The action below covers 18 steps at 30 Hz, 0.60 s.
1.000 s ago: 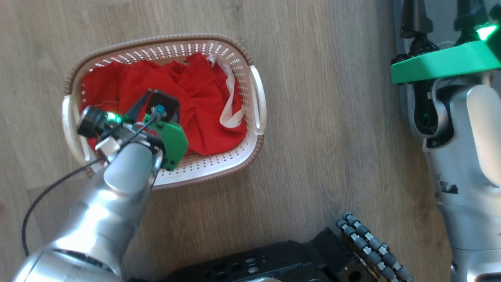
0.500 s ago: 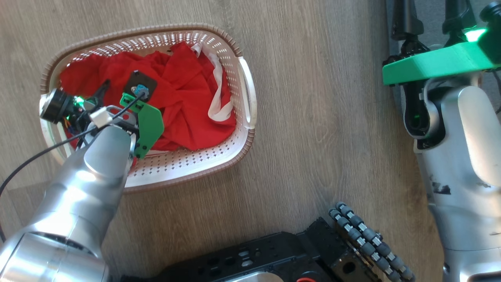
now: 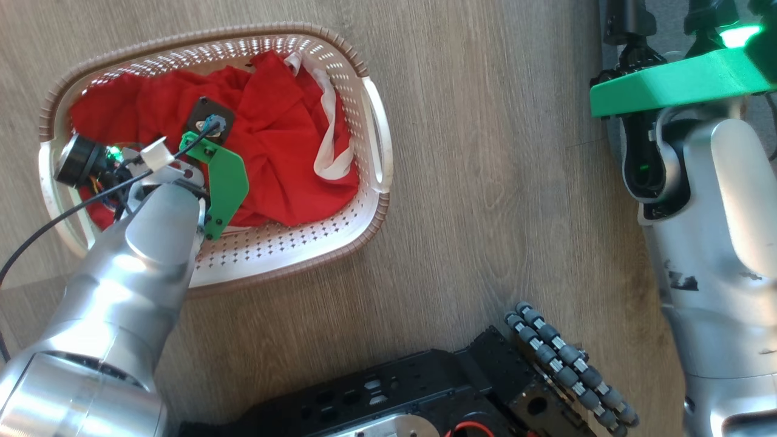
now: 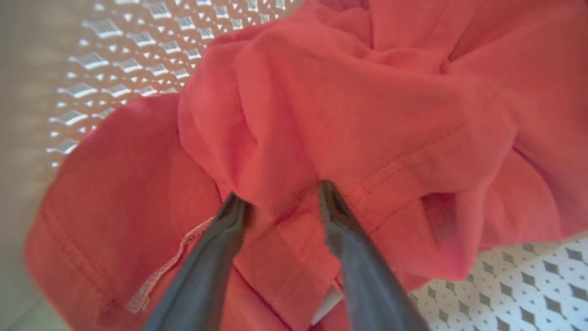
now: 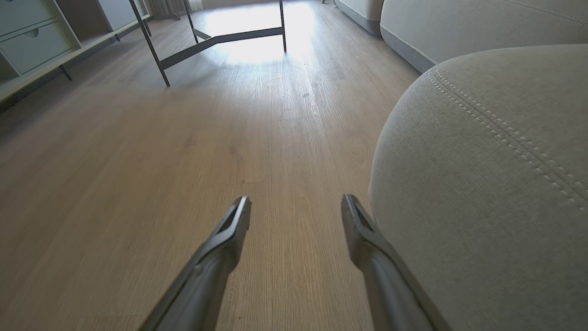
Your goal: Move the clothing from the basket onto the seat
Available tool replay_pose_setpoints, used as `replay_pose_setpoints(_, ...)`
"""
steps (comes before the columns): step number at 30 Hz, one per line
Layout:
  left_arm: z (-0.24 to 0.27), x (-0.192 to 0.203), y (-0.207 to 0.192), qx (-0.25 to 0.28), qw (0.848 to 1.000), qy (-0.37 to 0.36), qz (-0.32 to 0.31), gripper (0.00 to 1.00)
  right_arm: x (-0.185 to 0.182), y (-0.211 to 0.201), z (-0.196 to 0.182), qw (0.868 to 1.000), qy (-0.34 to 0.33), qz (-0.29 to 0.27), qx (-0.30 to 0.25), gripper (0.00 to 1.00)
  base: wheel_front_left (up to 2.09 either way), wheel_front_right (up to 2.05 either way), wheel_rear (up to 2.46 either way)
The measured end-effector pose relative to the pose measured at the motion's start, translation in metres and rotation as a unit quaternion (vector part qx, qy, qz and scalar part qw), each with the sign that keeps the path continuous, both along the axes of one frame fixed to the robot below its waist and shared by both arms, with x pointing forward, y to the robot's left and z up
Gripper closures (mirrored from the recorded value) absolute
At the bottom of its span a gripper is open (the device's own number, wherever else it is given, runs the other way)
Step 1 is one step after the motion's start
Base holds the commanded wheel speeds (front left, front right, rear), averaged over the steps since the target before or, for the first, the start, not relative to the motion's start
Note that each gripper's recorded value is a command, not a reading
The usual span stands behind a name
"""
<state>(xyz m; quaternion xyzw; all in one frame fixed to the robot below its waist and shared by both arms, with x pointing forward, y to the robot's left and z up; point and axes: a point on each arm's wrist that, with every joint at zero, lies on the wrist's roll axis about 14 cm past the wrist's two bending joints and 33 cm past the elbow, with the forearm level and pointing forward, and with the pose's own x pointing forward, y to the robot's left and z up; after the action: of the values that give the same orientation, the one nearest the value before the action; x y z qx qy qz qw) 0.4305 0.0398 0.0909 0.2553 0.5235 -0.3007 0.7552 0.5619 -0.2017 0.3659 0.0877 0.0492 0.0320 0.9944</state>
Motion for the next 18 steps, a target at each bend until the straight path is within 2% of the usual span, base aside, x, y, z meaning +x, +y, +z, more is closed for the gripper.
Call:
replay_pose_setpoints(1, 0.000, -0.001, 0.000, -0.003, 1.000, 0.003, 0.002, 1.00, 0.000, 0.000, 0.000, 1.000, 0.000, 0.000, 0.000, 0.00, 0.00, 0.00, 0.00)
replay_pose_setpoints(7, 0.010, 0.003, -0.003, -0.029, 0.999, -0.010, 0.028, 1.00, 0.001, 0.002, 0.011, 1.000, -0.011, 0.002, 0.003, 0.00, 0.00, 0.00, 0.00)
replay_pose_setpoints(11, 0.022, -0.009, -0.007, -0.054, 0.998, -0.009, 0.044, 1.00, 0.002, 0.004, 0.028, 1.000, -0.027, 0.003, 0.005, 0.00, 0.00, 0.00, 0.00)
replay_pose_setpoints(15, 0.046, -0.009, -0.010, -0.099, 0.989, -0.029, 0.108, 1.00, 0.001, 0.009, 0.054, 0.999, -0.050, 0.009, 0.008, 0.00, 0.00, 0.00, 0.00)
replay_pose_setpoints(18, 0.064, -0.003, -0.013, -0.122, 0.984, -0.050, 0.119, 1.00, -0.002, 0.013, 0.070, 0.998, -0.062, 0.013, 0.011, 0.00, 0.00, 0.00, 0.00)
